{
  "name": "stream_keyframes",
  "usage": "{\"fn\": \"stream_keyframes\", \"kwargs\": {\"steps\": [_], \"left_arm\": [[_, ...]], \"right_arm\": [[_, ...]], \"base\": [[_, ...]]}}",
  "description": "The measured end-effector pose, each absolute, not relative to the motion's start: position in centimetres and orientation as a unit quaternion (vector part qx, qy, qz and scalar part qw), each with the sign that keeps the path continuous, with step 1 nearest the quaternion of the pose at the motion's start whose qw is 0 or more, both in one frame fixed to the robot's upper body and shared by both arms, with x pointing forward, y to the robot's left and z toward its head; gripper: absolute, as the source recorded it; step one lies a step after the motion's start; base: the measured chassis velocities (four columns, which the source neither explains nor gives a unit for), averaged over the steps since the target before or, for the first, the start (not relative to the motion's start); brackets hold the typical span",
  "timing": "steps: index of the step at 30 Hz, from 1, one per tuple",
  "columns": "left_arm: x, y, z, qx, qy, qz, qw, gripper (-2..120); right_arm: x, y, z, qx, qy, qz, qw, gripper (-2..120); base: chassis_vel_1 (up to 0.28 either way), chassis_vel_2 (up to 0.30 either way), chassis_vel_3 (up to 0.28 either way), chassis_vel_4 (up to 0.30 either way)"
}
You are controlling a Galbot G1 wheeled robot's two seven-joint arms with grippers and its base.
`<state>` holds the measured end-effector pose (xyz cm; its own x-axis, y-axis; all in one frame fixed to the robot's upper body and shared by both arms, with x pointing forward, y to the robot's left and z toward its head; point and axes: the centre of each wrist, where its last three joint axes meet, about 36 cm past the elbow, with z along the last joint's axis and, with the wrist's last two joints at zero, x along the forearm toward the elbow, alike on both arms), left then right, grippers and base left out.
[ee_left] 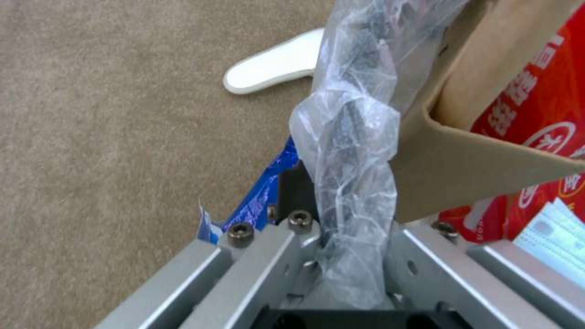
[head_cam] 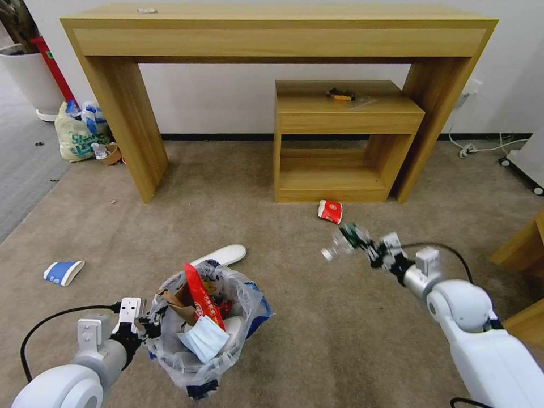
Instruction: Pick up the trash bin and place the garbage on the floor into it.
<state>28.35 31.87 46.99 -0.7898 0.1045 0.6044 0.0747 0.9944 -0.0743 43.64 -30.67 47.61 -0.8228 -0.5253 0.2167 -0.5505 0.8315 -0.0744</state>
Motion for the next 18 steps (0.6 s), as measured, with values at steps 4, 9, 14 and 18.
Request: {"fn": "stream_keyframes", "kwargs": {"steps": [4,9,14,18], "left_arm": [[28.8,31.4,46.9,-0.05,-0.946,0.027,0.319,0],[29.3,29.2,47.1,-0.062,-0.944,0.041,0.321,0],[29.7,28.3,47.2,-0.067,-0.943,0.04,0.323,0],[29.8,28.0,46.9,-0.068,-0.941,0.039,0.329,0]], "right_arm": [[43.3,-27.9,49.2,0.319,-0.943,0.052,0.079,4],[42.4,-22.3,52.3,0.419,-0.904,0.062,0.053,4],[42.0,-19.5,53.1,0.491,-0.865,0.094,0.05,4],[41.9,-18.0,52.7,0.535,-0.832,0.137,0.056,4]], "base": [[0.0,0.0,0.0,0.0],[0.0,0.0,0.0,0.0],[0.0,0.0,0.0,0.0],[0.0,0.0,0.0,0.0]]}}
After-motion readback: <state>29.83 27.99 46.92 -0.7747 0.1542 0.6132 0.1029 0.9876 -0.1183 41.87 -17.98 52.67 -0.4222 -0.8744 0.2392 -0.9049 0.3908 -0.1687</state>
